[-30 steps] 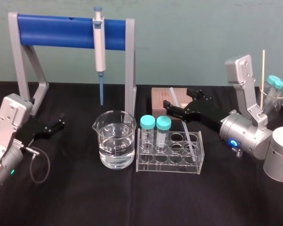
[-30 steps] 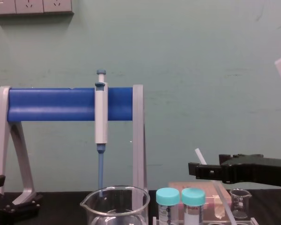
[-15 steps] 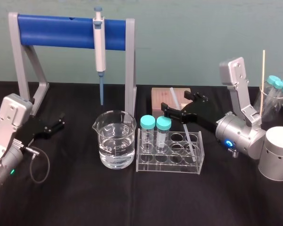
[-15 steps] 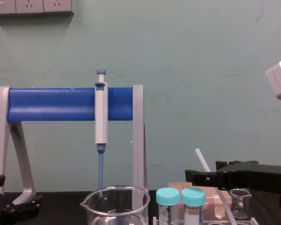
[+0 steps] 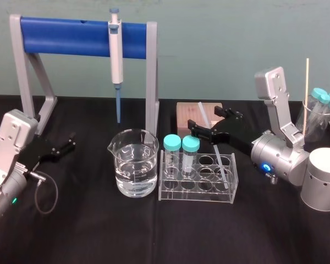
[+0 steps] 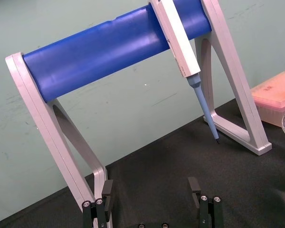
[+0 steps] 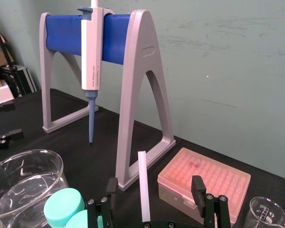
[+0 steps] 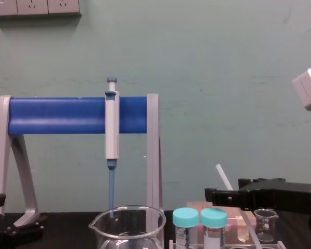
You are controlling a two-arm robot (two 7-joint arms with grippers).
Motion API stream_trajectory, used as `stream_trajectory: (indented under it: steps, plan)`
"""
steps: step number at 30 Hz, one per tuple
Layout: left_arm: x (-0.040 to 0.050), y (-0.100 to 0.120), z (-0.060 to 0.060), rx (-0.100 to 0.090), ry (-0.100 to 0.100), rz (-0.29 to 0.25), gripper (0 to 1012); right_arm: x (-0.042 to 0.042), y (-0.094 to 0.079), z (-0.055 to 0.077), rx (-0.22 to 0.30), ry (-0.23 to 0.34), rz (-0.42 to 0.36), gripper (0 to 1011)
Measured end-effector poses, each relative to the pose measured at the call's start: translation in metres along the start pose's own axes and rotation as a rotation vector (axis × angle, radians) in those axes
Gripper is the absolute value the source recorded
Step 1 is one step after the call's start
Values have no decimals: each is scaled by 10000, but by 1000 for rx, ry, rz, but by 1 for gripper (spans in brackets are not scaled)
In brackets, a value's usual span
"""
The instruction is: Pick up the stirring rod with one hand, then place it down.
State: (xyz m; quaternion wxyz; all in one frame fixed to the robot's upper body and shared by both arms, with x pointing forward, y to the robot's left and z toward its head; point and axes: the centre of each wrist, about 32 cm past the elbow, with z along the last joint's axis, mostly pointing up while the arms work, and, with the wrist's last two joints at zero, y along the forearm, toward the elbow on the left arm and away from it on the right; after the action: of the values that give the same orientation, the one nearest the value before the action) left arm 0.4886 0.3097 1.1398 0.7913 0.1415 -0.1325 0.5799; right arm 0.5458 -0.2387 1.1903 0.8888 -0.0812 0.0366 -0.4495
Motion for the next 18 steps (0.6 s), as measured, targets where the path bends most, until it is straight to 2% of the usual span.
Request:
stream_trajectory:
  steps: [5,9,12,13,18]
  plan:
    - [0,0,0,0,0,0,1000,0,-1,-1,0,0,0,919]
    - [0,0,0,0,0,0,1000,-1,-2,0,1,1,1,788]
    - [0,0,0,0,0,0,1000,-1,-2,1,1,1,1,735]
    - [0,0,0,0,0,0,1000,-1,-2,1,1,1,1,681]
    - [0,0,0,0,0,0,1000,-1,-3,3,2,0,0,537]
